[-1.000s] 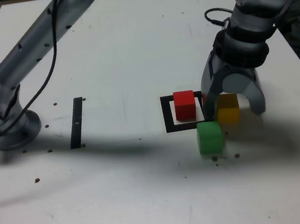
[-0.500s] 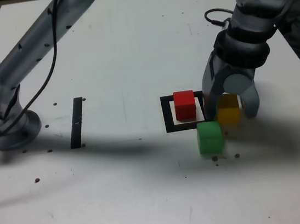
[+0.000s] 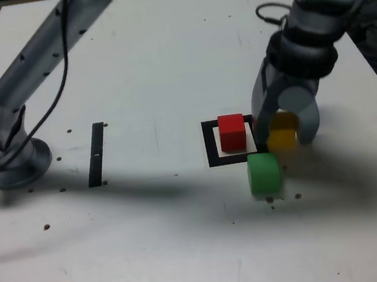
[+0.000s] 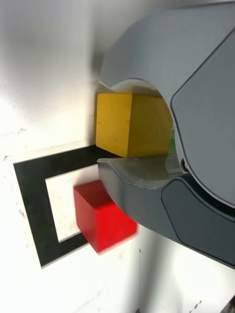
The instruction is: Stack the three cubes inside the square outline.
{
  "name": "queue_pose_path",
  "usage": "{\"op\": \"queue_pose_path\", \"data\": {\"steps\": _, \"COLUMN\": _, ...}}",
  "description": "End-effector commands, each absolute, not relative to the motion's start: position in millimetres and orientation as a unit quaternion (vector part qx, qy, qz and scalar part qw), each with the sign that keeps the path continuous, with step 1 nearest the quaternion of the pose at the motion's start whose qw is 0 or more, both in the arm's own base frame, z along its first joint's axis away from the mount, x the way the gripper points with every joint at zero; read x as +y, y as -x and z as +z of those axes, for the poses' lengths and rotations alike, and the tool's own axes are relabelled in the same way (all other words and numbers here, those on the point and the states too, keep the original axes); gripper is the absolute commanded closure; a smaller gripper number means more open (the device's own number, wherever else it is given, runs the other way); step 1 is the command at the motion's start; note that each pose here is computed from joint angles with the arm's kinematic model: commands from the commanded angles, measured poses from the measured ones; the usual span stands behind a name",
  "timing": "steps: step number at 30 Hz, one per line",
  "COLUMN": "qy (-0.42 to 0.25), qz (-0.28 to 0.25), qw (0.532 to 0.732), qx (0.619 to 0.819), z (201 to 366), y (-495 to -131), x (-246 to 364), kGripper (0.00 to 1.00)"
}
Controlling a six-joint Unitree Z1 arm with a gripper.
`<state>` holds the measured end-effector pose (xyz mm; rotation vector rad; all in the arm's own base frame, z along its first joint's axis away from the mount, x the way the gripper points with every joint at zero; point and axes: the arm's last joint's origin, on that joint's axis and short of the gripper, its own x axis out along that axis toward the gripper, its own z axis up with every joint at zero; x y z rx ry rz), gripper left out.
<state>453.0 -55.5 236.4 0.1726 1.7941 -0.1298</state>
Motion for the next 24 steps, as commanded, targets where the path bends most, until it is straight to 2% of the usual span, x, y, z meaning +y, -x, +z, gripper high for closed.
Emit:
{"op": "queue_pose_path", "data": {"steps": 1, "qy": -0.080, "qz": -0.054, "qw": 0.627, "qx": 0.773, "z": 255.2, "y": -445, "x": -57, "kGripper": 0.78}}
{"op": "queue_pose_path", "data": {"steps": 6, "qy": -0.082, "qz": -0.044, "qw": 0.635, "qx": 0.766, "z": 282.8, "y": -424, "x": -57, "kGripper": 0.78}}
{"op": "queue_pose_path", "data": {"steps": 12, "qy": -0.076, "qz": -0.032, "qw": 0.632, "qx": 0.771, "z": 298.9, "y": -399, "x": -53, "kGripper": 0.78}}
{"op": "queue_pose_path", "data": {"steps": 18, "qy": -0.071, "qz": -0.024, "qw": 0.626, "qx": 0.776, "z": 304.7, "y": -384, "x": -48, "kGripper": 0.78}}
{"op": "queue_pose_path", "data": {"steps": 24, "qy": -0.062, "qz": -0.018, "qw": 0.617, "qx": 0.784, "z": 298.3, "y": -378, "x": -40, "kGripper": 0.78}}
